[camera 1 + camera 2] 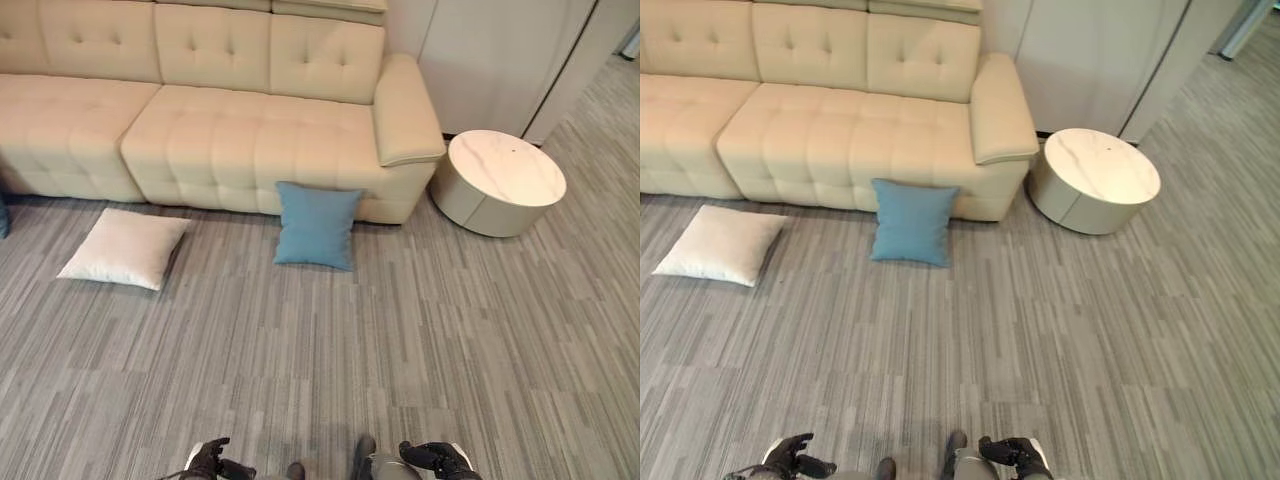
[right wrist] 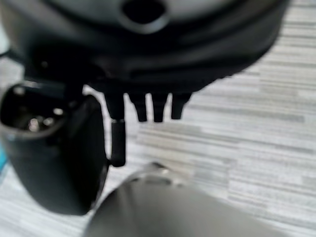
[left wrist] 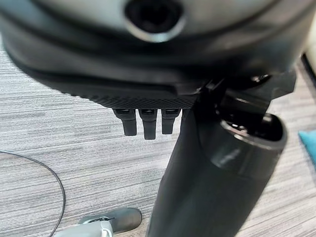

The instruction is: Pick up all the scattered cushions and arrange them neatly on the sofa.

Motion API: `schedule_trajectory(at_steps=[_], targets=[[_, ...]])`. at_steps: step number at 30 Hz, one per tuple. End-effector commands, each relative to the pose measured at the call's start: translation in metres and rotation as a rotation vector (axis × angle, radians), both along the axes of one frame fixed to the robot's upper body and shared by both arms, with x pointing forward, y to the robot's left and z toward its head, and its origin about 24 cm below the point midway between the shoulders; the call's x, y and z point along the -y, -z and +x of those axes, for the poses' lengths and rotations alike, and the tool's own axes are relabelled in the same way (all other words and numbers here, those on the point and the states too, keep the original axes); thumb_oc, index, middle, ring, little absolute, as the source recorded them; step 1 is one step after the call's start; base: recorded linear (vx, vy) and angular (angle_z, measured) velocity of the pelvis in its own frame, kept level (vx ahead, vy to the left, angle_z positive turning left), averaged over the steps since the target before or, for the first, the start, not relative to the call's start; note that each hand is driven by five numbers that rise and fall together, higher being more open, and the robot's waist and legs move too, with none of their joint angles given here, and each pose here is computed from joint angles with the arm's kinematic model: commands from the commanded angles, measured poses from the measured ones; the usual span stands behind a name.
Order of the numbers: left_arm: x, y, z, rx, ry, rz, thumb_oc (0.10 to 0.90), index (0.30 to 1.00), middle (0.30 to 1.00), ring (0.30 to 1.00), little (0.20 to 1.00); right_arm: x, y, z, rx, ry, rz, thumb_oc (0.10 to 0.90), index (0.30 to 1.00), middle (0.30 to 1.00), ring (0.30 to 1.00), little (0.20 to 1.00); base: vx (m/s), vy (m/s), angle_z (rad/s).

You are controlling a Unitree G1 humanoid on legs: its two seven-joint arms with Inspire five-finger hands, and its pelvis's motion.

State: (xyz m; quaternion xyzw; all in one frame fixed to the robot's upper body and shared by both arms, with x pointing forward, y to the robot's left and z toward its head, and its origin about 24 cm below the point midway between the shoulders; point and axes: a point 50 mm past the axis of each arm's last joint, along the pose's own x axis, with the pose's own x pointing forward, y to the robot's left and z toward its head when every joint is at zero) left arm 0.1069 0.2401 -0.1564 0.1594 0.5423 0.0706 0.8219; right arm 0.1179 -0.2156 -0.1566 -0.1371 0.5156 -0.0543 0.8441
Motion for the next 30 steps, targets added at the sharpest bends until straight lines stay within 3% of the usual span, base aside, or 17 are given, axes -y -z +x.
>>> schedule_trajectory(at_steps=[1, 12, 30], targets=[[-0.001, -0.005, 0.013, 0.069, 0.014, 0.013, 0.8, 0.9, 0.9, 0.9, 0.9, 0.02, -0.007, 0.007, 0.019, -0.03, -0.078, 0.8, 0.9, 0.9, 0.9, 0.9, 0.5, -0.207, 0.36], [0.013, -0.009, 0.034, 0.124, 0.032, -0.032, 0.8, 0.9, 0.9, 0.9, 0.9, 0.027, -0.01, 0.014, 0.046, 0.009, -0.085, 0.8, 0.9, 0.9, 0.9, 0.9, 0.25, -0.125, 0.16], [0.002, -0.003, 0.009, 0.06, -0.016, -0.014, 0.8, 0.9, 0.9, 0.9, 0.9, 0.019, -0.002, -0.006, -0.022, 0.006, -0.072, 0.8, 0.9, 0.9, 0.9, 0.9, 0.27, 0.131, -0.06]])
